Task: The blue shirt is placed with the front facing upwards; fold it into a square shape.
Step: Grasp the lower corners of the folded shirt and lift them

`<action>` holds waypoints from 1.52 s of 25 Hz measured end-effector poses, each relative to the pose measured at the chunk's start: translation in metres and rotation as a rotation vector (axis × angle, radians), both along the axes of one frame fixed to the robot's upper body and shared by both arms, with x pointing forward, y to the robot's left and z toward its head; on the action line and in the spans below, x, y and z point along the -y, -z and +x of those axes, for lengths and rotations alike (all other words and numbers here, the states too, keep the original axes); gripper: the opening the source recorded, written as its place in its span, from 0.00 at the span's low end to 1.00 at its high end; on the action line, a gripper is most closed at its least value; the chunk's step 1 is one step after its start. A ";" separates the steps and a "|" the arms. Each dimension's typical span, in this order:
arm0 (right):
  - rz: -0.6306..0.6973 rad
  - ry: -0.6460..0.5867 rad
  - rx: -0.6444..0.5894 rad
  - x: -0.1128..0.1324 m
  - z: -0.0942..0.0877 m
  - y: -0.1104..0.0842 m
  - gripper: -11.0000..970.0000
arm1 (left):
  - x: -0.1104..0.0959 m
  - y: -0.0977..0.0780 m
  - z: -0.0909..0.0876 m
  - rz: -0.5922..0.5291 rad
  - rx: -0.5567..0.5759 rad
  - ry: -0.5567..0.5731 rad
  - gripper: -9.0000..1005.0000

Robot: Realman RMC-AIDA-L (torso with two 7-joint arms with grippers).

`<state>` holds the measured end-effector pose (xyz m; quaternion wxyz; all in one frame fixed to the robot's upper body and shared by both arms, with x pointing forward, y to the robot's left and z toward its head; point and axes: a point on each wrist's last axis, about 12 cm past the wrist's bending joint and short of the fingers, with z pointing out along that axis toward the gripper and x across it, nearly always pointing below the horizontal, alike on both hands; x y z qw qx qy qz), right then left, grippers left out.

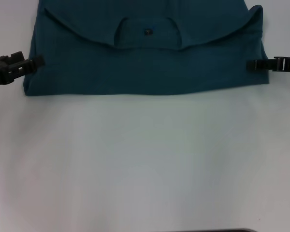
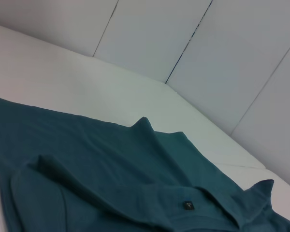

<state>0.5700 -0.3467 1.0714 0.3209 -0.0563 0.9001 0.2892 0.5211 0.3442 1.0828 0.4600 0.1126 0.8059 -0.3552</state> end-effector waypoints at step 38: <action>0.012 -0.012 -0.006 0.010 -0.004 -0.002 0.05 | 0.001 0.019 -0.002 0.010 -0.076 -0.054 0.84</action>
